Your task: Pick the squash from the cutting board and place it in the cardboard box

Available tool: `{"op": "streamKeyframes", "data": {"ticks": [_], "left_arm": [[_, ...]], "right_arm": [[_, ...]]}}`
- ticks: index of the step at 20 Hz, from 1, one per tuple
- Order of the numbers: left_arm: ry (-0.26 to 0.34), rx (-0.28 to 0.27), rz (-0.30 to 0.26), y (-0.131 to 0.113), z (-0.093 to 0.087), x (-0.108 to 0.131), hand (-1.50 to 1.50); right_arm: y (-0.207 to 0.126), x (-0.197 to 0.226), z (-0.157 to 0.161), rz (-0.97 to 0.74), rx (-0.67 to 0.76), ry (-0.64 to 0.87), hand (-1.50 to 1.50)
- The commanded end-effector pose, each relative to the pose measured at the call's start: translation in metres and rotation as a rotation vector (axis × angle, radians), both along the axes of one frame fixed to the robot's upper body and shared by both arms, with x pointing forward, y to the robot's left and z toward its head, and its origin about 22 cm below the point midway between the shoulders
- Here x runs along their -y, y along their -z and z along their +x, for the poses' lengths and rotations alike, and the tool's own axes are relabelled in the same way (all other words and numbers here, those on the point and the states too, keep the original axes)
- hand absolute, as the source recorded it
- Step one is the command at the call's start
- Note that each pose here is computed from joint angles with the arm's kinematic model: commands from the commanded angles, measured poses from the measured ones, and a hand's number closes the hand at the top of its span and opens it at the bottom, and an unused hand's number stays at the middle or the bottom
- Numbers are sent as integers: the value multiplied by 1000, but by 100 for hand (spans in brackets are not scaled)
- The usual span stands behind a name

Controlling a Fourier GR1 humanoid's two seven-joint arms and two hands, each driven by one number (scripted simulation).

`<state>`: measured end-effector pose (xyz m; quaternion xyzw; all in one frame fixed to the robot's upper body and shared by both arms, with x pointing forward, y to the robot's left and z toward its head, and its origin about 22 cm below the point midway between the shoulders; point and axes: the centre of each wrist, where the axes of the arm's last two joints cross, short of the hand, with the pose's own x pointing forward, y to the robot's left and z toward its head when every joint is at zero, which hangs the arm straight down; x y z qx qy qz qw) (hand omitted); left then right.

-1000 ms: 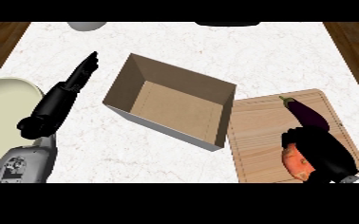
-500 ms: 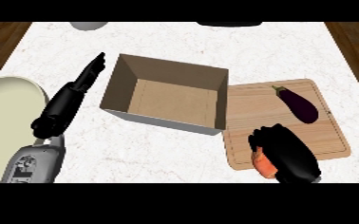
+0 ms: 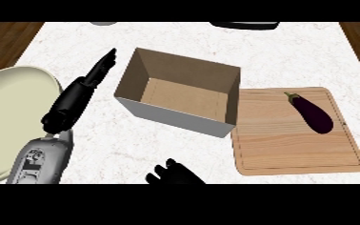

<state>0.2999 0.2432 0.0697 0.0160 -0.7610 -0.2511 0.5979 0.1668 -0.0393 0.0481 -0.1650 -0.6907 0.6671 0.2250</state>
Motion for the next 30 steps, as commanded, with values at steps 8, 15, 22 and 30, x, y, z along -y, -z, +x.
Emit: {"op": "streamKeyframes", "data": {"ticks": [8, 15, 22, 30], "left_arm": [[-35, -9, -3, 3, 3, -8, 0], [-27, 3, 17, 4, 3, -19, 0], [-31, 0, 15, 2, 5, -6, 0], [-57, -4, 1, 0, 1, -24, 0]], "right_arm": [[-58, -27, -29, 334, 41, 218, 150], [-102, -32, 9, 488, 59, 477, 150], [-144, -68, 65, 483, 69, 637, 150], [-133, -63, 129, 104, -162, 656, 150]]}}
